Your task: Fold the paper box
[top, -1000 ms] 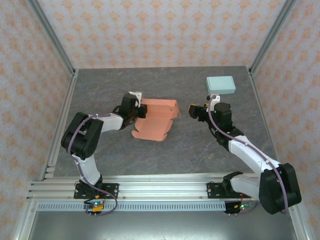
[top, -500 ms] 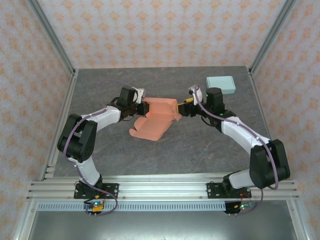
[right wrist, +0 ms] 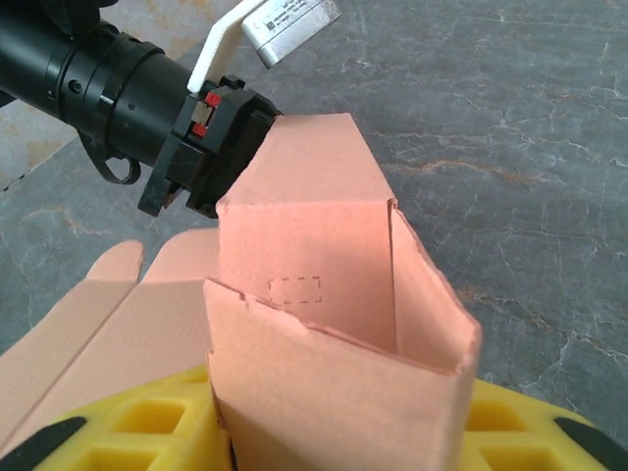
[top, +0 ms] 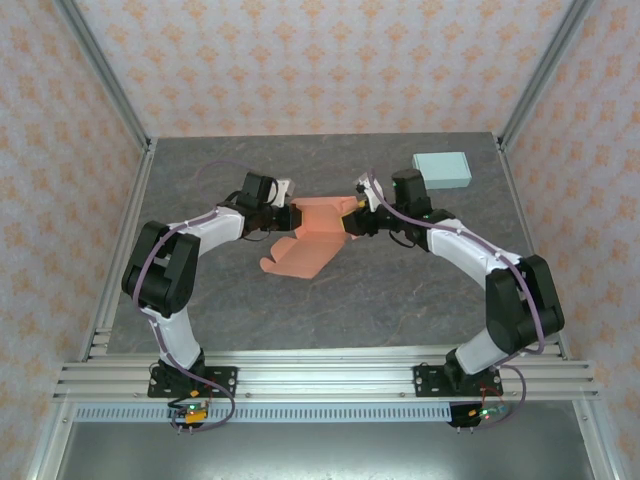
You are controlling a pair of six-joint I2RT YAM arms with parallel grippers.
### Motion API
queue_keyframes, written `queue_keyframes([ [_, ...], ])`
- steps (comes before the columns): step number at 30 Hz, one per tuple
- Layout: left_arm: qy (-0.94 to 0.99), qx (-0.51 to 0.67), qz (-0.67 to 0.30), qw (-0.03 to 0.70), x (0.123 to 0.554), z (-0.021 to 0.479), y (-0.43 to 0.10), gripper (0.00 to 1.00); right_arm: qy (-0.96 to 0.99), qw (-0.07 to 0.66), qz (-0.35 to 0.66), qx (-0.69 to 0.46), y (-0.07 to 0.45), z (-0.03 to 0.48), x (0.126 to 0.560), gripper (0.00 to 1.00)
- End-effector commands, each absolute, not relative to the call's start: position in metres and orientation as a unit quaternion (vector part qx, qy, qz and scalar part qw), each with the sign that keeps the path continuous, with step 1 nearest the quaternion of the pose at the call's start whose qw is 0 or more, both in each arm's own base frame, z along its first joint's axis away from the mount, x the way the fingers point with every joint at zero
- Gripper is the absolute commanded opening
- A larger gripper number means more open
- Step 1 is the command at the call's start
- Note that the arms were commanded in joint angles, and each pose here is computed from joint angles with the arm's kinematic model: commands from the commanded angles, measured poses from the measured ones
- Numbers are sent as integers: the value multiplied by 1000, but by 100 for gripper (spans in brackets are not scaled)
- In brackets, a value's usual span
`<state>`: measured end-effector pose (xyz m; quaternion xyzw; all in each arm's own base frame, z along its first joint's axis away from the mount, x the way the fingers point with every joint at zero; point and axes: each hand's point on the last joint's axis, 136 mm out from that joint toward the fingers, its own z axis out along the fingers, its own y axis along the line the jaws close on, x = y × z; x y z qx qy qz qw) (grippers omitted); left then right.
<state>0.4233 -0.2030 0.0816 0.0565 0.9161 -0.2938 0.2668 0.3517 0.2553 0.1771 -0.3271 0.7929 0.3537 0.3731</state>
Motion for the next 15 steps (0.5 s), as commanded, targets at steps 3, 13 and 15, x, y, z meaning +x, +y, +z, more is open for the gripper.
queue_keyframes([
  [3,913,53,-299,272,429,86,-203,0,783,391,382,-297,265,189,358,43],
  [13,900,63,-325,284,427,92,-205,0,787,288,429,-337,254,221,318,73],
  [15,903,70,-317,282,427,92,-203,0,781,276,447,-337,250,228,311,95],
])
